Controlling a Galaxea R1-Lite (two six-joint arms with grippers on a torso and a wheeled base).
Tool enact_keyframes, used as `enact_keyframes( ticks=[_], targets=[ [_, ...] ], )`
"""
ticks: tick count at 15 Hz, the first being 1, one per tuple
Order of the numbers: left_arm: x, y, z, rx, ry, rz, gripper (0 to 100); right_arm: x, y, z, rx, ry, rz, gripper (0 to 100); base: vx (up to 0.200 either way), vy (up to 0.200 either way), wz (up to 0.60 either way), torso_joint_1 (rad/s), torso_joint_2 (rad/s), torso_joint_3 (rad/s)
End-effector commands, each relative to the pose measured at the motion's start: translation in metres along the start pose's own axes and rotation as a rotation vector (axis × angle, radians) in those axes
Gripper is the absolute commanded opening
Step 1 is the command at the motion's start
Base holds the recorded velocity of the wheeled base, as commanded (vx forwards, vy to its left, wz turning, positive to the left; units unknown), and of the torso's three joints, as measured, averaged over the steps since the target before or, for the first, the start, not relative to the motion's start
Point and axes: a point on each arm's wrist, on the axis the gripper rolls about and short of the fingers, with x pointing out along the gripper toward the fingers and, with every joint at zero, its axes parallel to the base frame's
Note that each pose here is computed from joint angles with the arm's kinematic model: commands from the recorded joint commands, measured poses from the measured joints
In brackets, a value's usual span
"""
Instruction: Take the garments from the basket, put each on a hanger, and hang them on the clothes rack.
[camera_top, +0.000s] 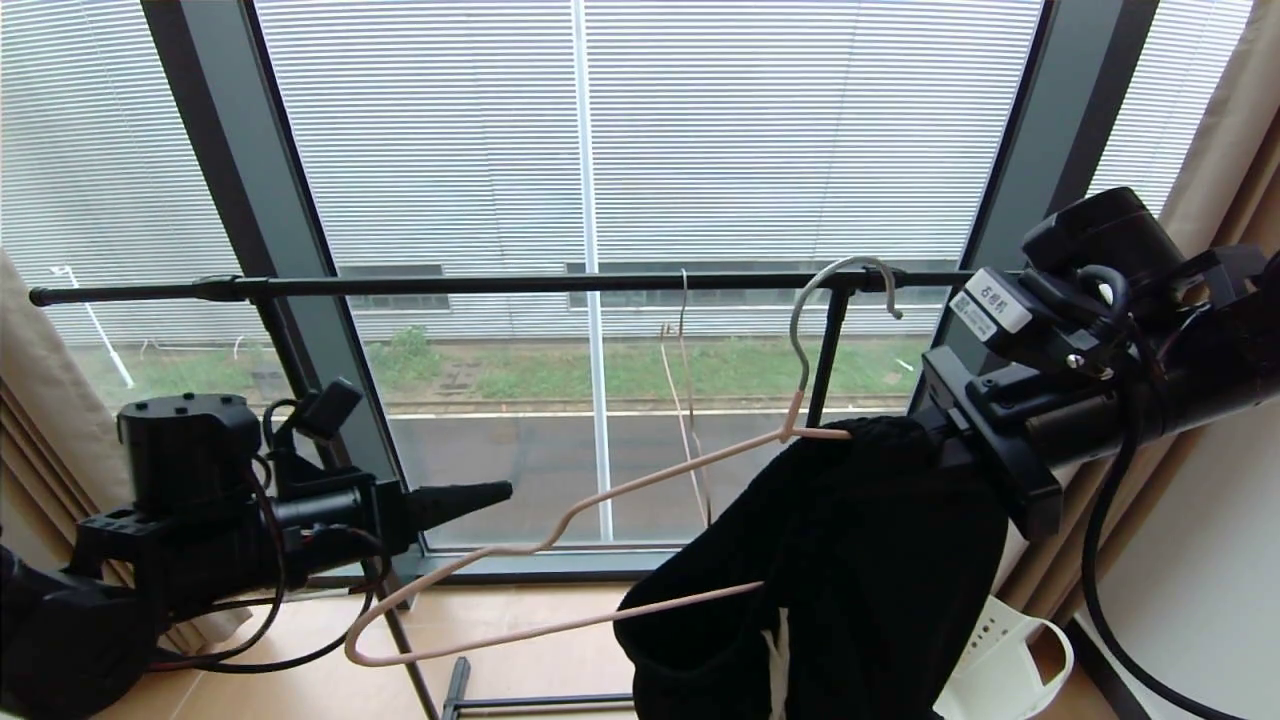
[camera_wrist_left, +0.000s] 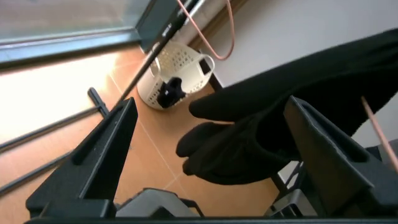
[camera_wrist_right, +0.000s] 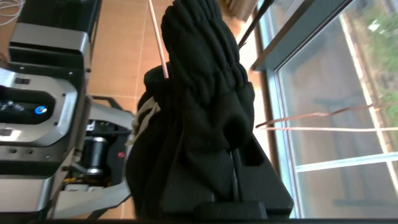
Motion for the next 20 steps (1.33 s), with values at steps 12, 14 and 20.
enact_keyframes(
  ticks=[12,14,20],
  targets=[
    [0.067,-0.031,-0.051,0.014,0.238,-0.096,100,0.013,-0.009,-0.011,-0.026,-0.07,0.0,0,0.0,0.0,0.0,0.0,0.0,0.0],
    [0.072,-0.029,-0.056,0.01,0.256,-0.095,100,0.013,-0.009,-0.011,-0.029,-0.072,-0.001,0,0.0,0.0,0.0,0.0,0.0,0.0],
    [0.08,-0.03,-0.06,0.012,0.275,-0.103,100,0.014,-0.003,-0.008,-0.029,-0.106,0.034,0,0.0,0.0,0.0,0.0,0.0,0.0]
  ],
)
